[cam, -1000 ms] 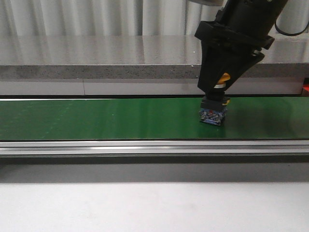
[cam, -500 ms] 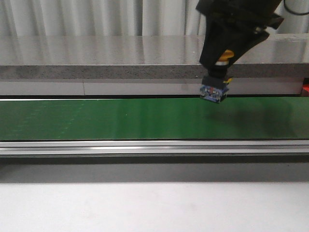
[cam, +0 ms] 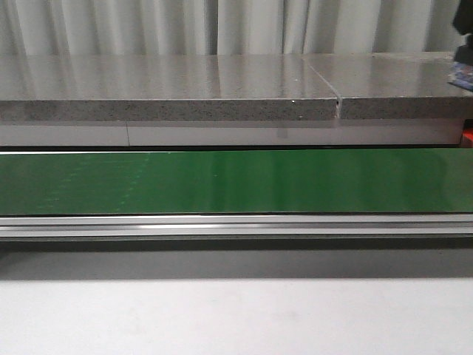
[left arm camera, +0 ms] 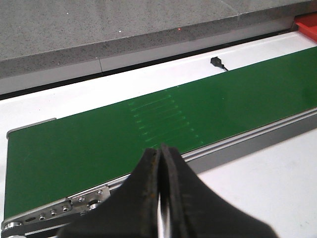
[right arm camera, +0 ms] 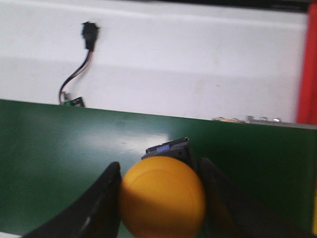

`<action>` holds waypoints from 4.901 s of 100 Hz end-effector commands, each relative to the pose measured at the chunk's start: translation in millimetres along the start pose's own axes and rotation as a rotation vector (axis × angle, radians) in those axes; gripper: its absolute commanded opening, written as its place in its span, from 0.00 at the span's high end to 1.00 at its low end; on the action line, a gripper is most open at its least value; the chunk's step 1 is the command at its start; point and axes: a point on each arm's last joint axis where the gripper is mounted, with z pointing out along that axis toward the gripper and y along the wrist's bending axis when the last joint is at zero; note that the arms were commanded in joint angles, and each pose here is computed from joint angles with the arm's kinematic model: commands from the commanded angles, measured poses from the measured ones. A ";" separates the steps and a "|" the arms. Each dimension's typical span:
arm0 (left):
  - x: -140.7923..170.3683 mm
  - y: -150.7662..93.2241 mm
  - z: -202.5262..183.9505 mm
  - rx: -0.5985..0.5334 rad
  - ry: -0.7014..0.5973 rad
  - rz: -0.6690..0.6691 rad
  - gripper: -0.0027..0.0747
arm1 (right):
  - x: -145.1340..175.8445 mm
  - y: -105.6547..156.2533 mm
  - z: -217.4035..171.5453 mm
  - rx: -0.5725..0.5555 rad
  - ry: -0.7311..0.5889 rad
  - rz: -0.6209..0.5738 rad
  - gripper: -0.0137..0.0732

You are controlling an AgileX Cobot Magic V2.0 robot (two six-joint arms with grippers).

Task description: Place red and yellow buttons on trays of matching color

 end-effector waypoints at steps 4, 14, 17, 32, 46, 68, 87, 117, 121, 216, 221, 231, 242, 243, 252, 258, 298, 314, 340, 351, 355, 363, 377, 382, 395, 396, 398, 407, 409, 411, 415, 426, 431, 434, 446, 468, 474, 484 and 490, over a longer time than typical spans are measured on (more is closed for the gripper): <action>-13.8 0.0 -3.6 0.006 -0.089 -0.022 0.99 | -5.5 -29.2 -31.9 0.089 -0.112 0.099 0.88; -13.8 0.0 -3.6 0.006 -0.089 -0.022 0.99 | -0.6 -58.0 -36.3 0.166 -0.109 0.195 0.88; -13.8 0.0 -3.6 0.006 -0.089 -0.022 0.99 | 1.7 -67.9 -37.6 0.192 -0.109 0.224 0.88; -13.8 0.0 -3.6 0.006 -0.089 -0.022 0.99 | 16.2 -106.8 -40.9 0.289 -0.108 0.361 0.88; -13.9 0.0 -3.7 0.005 -0.091 -0.022 0.99 | 29.3 -138.7 -46.2 0.366 -0.138 0.465 0.88; -13.9 0.0 -3.7 0.005 -0.091 -0.022 0.99 | 56.7 -182.3 -50.0 0.467 -0.182 0.622 0.88; -13.9 0.0 -3.7 0.005 -0.091 -0.022 0.99 | 75.9 -198.9 -36.2 0.501 -0.205 0.695 0.88; -13.9 0.0 -3.7 0.005 -0.091 -0.022 0.99 | 93.9 -221.0 18.8 0.465 -0.152 0.777 0.88; -13.9 0.0 -3.7 0.005 -0.091 -0.022 0.99 | 95.2 -224.0 26.1 0.460 -0.145 0.787 0.88; -13.9 0.0 -3.7 0.005 -0.091 -0.022 0.99 | 97.5 -232.3 41.9 0.465 -0.147 0.786 0.28; -13.9 0.0 -3.7 0.005 -0.091 -0.022 0.99 | 94.9 -230.2 35.1 0.471 -0.165 0.774 0.28; -13.9 0.0 -3.7 0.005 -0.091 -0.022 0.99 | 88.9 -223.8 18.3 0.486 -0.208 0.742 0.28; -13.9 0.0 -3.7 0.005 -0.091 -0.022 0.99 | 78.9 -207.5 0.1 0.481 -0.249 0.680 0.28; -13.9 0.0 -3.7 0.005 -0.091 -0.022 0.99 | 78.1 -205.8 -0.8 0.479 -0.249 0.674 0.28; -13.9 0.0 -3.7 0.005 -0.091 -0.022 0.99 | 64.9 -180.6 -11.5 0.448 -0.280 0.565 0.29; -13.9 0.0 -3.7 0.005 -0.091 -0.022 0.99 | 55.8 -160.7 -15.3 0.418 -0.296 0.485 0.33; -13.9 0.0 -3.7 0.005 -0.091 -0.022 0.99 | 32.5 -43.5 -26.5 0.198 -0.315 0.116 0.91; -13.9 0.0 -3.7 0.005 -0.091 -0.022 0.99 | 36.7 -11.8 -31.8 0.126 -0.322 0.030 0.92; -13.9 0.0 -3.7 0.005 -0.091 -0.022 0.99 | 75.8 10.1 -47.0 0.066 -0.349 -0.029 0.92; -13.9 0.0 -3.7 0.005 -0.091 -0.022 0.99 | 98.0 10.0 -57.0 0.065 -0.391 -0.031 0.92; -13.9 0.0 -3.7 0.005 -0.091 -0.022 0.99 | 107.1 10.0 -61.8 0.064 -0.412 -0.032 0.92; -13.9 0.0 -3.7 0.005 -0.091 -0.022 0.99 | 123.8 10.0 -70.3 0.064 -0.448 -0.034 0.92; -14.1 0.0 -3.7 0.005 -0.093 -0.022 0.99 | 153.5 10.2 -86.0 0.061 -0.506 -0.037 0.92; -14.3 0.1 -3.7 0.005 -0.095 -0.022 0.99 | 165.6 10.2 -92.3 0.059 -0.533 -0.039 0.92; -14.3 0.1 -3.7 0.005 -0.095 -0.022 0.99 | 190.8 10.1 -103.1 0.056 -0.601 -0.042 0.92; -14.3 0.1 -3.7 0.005 -0.095 -0.022 0.99 | 192.5 10.0 -102.7 0.056 -0.601 -0.042 0.92; -14.3 0.1 -3.7 0.005 -0.095 -0.022 0.99 | 195.7 10.1 -104.9 0.055 -0.615 -0.043 0.92; -14.3 0.1 -3.7 0.005 -0.095 -0.022 0.99 | 210.2 9.9 -109.3 0.053 -0.654 -0.045 0.92; -14.3 0.1 -3.7 0.005 -0.095 -0.022 0.99 | 213.1 9.8 -110.0 0.053 -0.663 -0.046 0.92; -14.3 0.1 -3.7 0.005 -0.095 -0.022 0.99 | 215.8 9.8 -110.8 0.053 -0.669 -0.046 0.92; -14.3 0.1 -3.7 0.005 -0.095 -0.022 0.99 | 220.2 9.7 -112.5 0.052 -0.682 -0.047 0.92; -16.1 0.4 -3.9 0.002 -0.115 -0.022 0.99 | 224.6 9.9 -116.4 0.051 -0.705 -0.048 0.92; -17.5 0.6 -4.1 -0.001 -0.131 -0.022 0.99 | 224.5 9.9 -116.2 0.051 -0.704 -0.048 0.92; -17.7 0.6 -4.1 -0.001 -0.132 -0.022 0.99 | 224.5 9.9 -115.9 0.051 -0.701 -0.048 0.92; -19.3 2.1 -1.0 -0.015 -0.133 -0.010 0.99 | 224.6 9.9 -115.9 0.051 -0.699 -0.048 0.92; -34.3 10.7 29.0 -0.070 -0.087 -0.097 0.99 | 224.6 9.9 -115.9 0.051 -0.699 -0.048 0.92; -40.6 15.2 38.8 -0.103 -0.056 -0.122 0.99 | 224.6 9.9 -115.9 0.051 -0.699 -0.048 0.92; -54.5 22.3 57.1 -0.139 -0.009 -0.146 0.99 | 224.6 9.9 -115.9 0.051 -0.699 -0.048 0.92; -62.1 27.4 67.1 -0.161 0.015 -0.176 0.99 | 224.6 9.9 -115.9 0.051 -0.699 -0.048 0.92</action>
